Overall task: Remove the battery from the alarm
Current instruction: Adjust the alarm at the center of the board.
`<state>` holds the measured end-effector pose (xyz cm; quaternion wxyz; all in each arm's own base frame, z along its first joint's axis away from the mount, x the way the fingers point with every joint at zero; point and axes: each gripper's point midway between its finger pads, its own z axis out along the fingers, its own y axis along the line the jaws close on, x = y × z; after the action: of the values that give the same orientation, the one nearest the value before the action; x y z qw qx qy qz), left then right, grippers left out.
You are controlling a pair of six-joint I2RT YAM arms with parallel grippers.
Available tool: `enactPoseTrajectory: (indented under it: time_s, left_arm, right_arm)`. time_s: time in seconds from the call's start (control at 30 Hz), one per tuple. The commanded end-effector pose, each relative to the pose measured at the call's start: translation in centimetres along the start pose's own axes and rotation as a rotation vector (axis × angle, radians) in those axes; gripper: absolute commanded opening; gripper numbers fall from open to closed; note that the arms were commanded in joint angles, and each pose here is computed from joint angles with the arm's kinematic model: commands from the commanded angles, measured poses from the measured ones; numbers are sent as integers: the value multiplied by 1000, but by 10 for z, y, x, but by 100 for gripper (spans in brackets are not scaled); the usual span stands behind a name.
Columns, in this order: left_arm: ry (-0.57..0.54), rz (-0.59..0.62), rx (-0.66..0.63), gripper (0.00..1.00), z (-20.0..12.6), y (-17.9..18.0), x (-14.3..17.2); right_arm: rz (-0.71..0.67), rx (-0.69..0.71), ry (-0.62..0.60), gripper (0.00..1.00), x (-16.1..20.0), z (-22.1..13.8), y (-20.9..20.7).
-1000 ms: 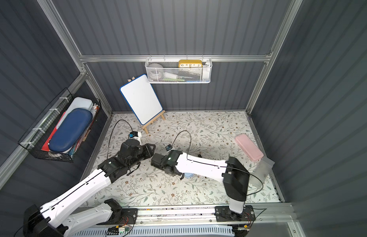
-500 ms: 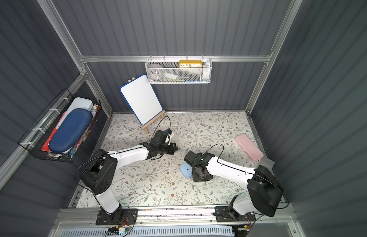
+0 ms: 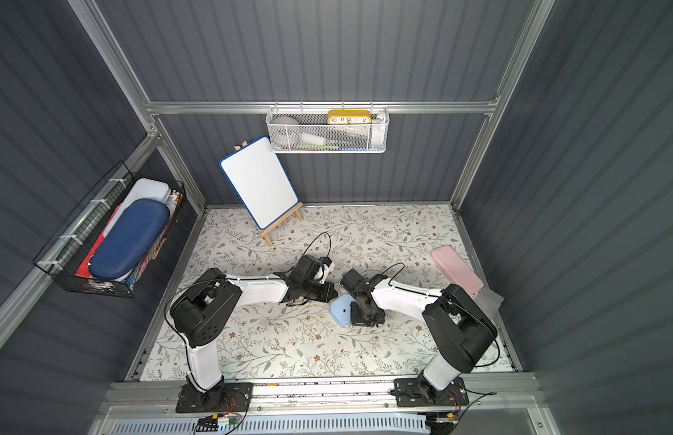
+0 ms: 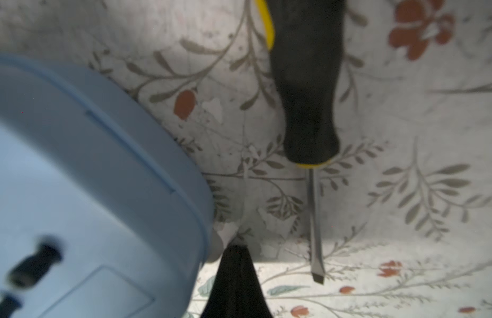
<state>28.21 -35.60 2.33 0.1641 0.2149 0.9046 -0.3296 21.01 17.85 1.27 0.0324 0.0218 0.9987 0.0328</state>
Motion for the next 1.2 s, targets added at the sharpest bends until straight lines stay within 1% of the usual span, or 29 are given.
enactPoseTrajectory:
  time_s: [0.0,0.1,0.23,0.43,0.6,0.67,0.73,0.8,0.9,0.93,0.97,1.0,1.03,1.07,1.1,1.17]
  left_arm:
    - [35,-37,2,0,-6,-4,20]
    - [34,-49,8,0,-15,-7,29]
    - [18,-42,22,0,-27,-15,31]
    - [7,-71,-14,0,-46,-17,40]
    - [-4,-106,-59,0,-58,-9,49]
    - [-7,-111,-88,0,-61,-5,49]
    - [-3,-141,-107,0,-63,-3,49]
    - [-16,-145,-151,0,-67,2,45]
    - [-44,-154,-220,0,-76,10,37]
    - [-58,-155,-238,2,-80,10,32]
    - [-71,-153,-253,8,-85,11,29]
    - [-83,-151,-260,12,-90,9,25]
    - [-90,-157,-267,18,-94,7,22]
    - [-105,-171,-265,25,-99,5,19]
    - [-119,-178,-260,26,-103,3,17]
    - [-117,-201,-228,27,-109,-3,23]
  right_arm:
    - [-16,-42,13,0,-6,5,13]
    - [-18,-63,5,0,-11,5,21]
    - [-38,-71,-6,0,-19,4,29]
    - [-63,-113,-8,0,-29,1,46]
    - [-77,-121,-2,0,-33,1,55]
    - [-71,-104,-4,0,-35,1,52]
    - [-62,-85,-6,0,-34,-1,48]
    - [-57,-67,-4,0,-31,-3,42]
    - [-59,-6,-37,1,-30,-13,26]
    - [-63,13,-53,8,-30,-19,20]
    - [-67,22,-67,14,-31,-24,17]
    - [-74,25,-82,19,-32,-30,15]
    - [-81,28,-93,23,-32,-37,13]
    - [-90,24,-101,25,-33,-41,13]
    - [-104,5,-102,27,-32,-46,15]
    - [-152,-73,-82,30,-27,-53,28]
